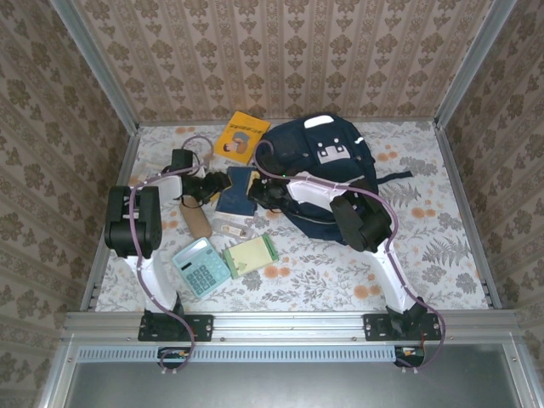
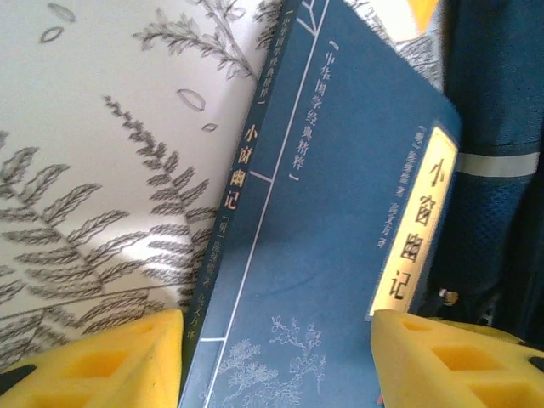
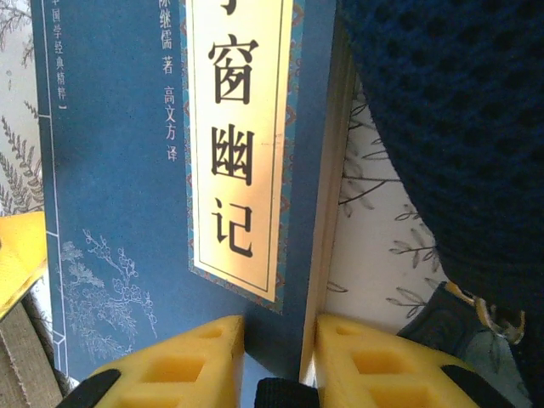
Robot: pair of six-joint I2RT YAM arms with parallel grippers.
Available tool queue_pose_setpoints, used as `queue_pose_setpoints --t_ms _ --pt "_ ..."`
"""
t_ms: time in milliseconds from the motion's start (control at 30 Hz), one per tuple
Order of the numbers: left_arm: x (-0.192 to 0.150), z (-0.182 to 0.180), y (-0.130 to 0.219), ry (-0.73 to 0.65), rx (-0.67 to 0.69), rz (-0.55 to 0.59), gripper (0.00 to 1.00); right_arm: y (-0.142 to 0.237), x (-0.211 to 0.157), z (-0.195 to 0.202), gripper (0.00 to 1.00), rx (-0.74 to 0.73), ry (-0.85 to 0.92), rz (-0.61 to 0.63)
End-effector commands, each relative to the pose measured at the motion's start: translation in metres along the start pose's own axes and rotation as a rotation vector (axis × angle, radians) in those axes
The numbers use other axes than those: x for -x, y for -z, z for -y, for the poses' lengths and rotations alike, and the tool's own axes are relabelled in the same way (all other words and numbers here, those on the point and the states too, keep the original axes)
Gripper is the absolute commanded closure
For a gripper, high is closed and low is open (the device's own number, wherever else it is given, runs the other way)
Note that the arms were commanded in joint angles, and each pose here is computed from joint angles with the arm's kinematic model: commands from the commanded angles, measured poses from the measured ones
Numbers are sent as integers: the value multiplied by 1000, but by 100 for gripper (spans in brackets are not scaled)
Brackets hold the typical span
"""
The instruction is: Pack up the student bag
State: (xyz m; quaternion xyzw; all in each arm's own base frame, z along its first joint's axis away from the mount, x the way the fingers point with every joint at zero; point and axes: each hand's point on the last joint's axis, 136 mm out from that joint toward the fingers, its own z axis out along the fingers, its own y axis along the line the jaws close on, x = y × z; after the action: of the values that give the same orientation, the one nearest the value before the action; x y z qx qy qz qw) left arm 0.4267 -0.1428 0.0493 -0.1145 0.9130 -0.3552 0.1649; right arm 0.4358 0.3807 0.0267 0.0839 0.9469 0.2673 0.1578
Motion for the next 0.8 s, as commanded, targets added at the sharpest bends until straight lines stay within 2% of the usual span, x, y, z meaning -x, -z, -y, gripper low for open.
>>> queue_pose_setpoints --t_ms 0,133,333,567,667,767 --pt "-29 86 11 -87 -373 -127 44 -14 -22 -10 72 62 -1 -53" --pt "-30 97 16 -95 -444 -131 46 -12 -22 -8 72 63 -3 -55" --pt "-36 96 16 -107 -445 -164 48 -10 -22 -7 72 64 -6 -53" --pt "-58 56 8 -150 -177 -273 46 -10 -21 -8 72 67 -5 -51" --pt "-61 49 9 -161 -132 -278 47 -10 -22 -7 72 67 -9 -50" --pt "-58 50 9 -170 -122 -266 53 -10 -21 -7 72 69 -11 -49"
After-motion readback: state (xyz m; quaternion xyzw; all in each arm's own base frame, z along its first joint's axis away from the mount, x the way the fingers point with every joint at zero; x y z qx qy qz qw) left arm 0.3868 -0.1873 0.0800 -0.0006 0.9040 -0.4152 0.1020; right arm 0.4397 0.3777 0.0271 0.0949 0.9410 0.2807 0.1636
